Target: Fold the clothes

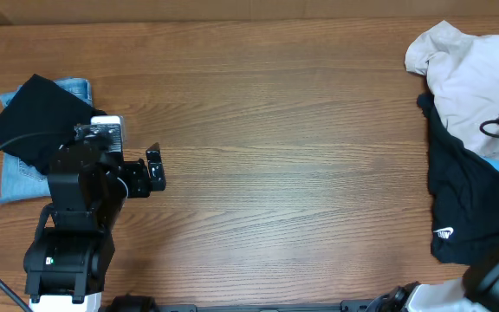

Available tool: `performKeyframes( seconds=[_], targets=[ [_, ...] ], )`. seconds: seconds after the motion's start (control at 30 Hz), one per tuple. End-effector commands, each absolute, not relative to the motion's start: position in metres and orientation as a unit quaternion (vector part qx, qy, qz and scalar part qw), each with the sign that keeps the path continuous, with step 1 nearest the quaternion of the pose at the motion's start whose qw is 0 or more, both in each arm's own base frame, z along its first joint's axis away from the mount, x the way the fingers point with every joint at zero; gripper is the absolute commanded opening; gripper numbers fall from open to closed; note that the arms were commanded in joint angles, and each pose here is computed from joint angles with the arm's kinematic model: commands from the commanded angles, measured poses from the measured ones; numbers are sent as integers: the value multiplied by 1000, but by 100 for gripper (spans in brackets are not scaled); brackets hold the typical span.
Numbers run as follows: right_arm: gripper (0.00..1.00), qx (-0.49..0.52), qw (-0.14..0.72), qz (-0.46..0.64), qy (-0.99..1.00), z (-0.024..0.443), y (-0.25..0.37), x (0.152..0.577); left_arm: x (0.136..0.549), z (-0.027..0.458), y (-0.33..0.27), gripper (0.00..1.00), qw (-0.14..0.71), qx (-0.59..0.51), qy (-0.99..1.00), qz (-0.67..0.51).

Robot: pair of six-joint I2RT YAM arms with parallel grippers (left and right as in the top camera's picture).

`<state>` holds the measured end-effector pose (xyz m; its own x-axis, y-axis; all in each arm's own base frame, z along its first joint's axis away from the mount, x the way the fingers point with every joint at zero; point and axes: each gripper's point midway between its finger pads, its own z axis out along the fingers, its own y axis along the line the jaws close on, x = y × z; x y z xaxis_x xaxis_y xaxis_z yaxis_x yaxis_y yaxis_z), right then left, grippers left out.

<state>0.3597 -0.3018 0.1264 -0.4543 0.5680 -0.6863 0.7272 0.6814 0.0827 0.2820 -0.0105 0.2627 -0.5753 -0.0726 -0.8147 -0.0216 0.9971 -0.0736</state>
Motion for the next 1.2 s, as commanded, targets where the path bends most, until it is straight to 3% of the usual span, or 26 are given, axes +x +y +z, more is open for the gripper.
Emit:
performKeyframes(
  seconds=[0.0, 0.13, 0.2, 0.27, 0.37, 0.43, 0.8, 0.97, 1.17],
  targets=[
    [100, 408, 336, -89, 844, 95, -313, 359, 282, 275, -13, 99, 472, -29, 880, -38],
    [99, 431, 322, -75, 840, 70, -322, 357, 282, 275, -13, 100, 471, -35, 880, -41],
    [94, 430, 321, -72, 841, 65, -322, 358, 282, 275, -13, 100, 471, -43, 880, -45],
    [77, 429, 323, -69, 841, 65, -321, 360, 282, 275, -13, 99, 471, -44, 880, -46],
    [41, 440, 336, -67, 830, 73, -325, 364, 283, 275, -13, 99, 470, -44, 880, -46],
    [32, 440, 347, -69, 825, 85, -329, 368, 283, 275, -13, 99, 470, -44, 880, -46],
    [31, 400, 484, -103, 772, 264, -342, 389, 283, 275, -13, 100, 470, -44, 880, -46],
    [30, 363, 512, -84, 774, 291, -321, 398, 283, 275, -13, 100, 470, -44, 880, -46],
    [31, 260, 552, 21, 792, 324, -244, 430, 283, 275, -13, 100, 471, -44, 880, -45]
  ],
)
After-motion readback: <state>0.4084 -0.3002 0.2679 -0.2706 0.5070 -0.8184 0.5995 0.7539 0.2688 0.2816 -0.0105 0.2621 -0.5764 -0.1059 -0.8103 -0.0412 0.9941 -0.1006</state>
